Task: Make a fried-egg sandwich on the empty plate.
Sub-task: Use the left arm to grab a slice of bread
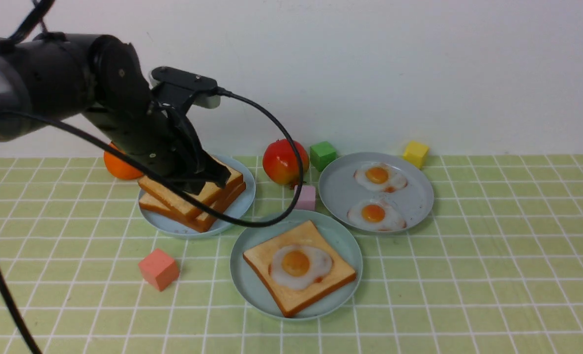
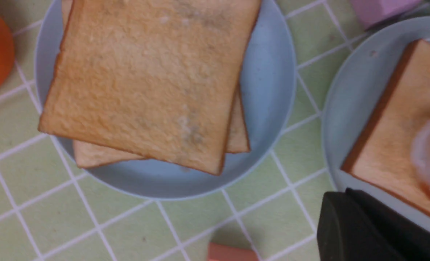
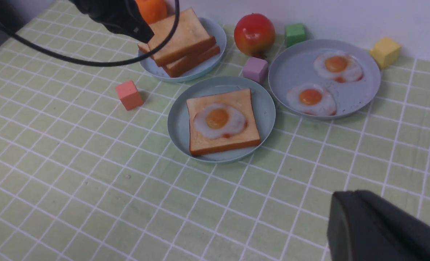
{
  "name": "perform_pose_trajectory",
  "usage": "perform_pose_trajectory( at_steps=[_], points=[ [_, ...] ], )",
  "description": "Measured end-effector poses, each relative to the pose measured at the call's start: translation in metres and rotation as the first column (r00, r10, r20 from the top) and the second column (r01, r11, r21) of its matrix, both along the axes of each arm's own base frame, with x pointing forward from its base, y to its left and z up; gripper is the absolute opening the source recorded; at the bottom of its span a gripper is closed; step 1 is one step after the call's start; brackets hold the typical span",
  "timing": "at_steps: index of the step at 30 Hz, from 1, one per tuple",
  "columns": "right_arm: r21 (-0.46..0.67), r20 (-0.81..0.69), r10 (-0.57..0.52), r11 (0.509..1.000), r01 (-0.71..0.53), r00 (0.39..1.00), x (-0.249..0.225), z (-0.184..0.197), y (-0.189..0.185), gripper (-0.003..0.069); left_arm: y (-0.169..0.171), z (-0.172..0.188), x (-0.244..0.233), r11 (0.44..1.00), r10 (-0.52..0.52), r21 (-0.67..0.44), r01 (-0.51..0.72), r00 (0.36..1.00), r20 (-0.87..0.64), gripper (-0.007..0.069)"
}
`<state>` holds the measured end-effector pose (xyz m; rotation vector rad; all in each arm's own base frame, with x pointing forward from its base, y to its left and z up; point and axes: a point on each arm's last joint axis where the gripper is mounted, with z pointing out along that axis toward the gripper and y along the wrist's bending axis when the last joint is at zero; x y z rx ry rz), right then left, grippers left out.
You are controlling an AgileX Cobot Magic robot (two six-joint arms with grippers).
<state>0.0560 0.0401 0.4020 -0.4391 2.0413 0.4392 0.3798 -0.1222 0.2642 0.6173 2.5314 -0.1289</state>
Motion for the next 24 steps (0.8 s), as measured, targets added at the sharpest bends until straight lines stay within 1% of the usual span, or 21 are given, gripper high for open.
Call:
perform_pose_trajectory(
  at_steps=[3, 4, 5, 8, 9, 11, 17, 21, 24],
  points=[
    [-0.012, -0.022, 0.005, 1.0, -0.005, 1.0, -0.001, -0.002, 0.0, 0.001, 0.0, -0.017, 0.016, 0.996, -0.051, 0.081, 0.049, 0.999, 0.012, 0.015],
    [-0.013, -0.023, 0.005, 1.0, -0.005, 1.0, -0.001, -0.002, 0.0, 0.001, 0.0, -0.017, 0.016, 0.995, -0.052, 0.083, 0.05, 0.999, 0.014, 0.0158],
    [-0.016, -0.031, 0.006, 1.0, -0.006, 1.0, 0.0, -0.004, 0.0, 0.0011, 0.001, -0.023, 0.021, 0.992, -0.064, 0.108, 0.061, 0.998, 0.026, 0.0217],
    [-0.021, -0.05, 0.006, 1.0, -0.007, 0.999, 0.002, -0.009, 0.001, 0.0014, 0.001, -0.032, 0.03, 0.988, -0.081, 0.14, 0.071, 0.994, 0.067, 0.0329],
    [-0.022, -0.054, 0.006, 1.0, -0.007, 0.999, 0.002, -0.009, 0.001, 0.0014, 0.001, -0.033, 0.03, 0.987, -0.084, 0.145, 0.073, 0.994, 0.071, 0.0342],
    [-0.023, -0.075, 0.007, 1.0, -0.008, 0.997, 0.004, -0.015, 0.002, 0.0015, 0.0, -0.041, 0.037, 0.982, -0.102, 0.171, 0.084, 0.99, 0.101, 0.0393],
    [0.013, -0.111, 0.029, 1.0, -0.028, 0.993, 0.005, -0.022, 0.006, 0.0017, -0.001, -0.063, 0.047, 0.971, -0.133, 0.213, 0.108, 0.985, 0.107, 0.0413],
    [0.043, -0.108, 0.04, 0.998, -0.035, 0.993, 0.005, -0.02, 0.008, 0.002, -0.001, -0.08, 0.051, 0.962, -0.149, 0.241, 0.126, 0.986, 0.08, 0.0407],
    [0.048, -0.104, 0.039, 0.998, -0.035, 0.994, 0.005, -0.02, 0.008, 0.0022, -0.001, -0.082, 0.052, 0.961, -0.152, 0.245, 0.128, 0.985, 0.08, 0.0395]
  ],
)
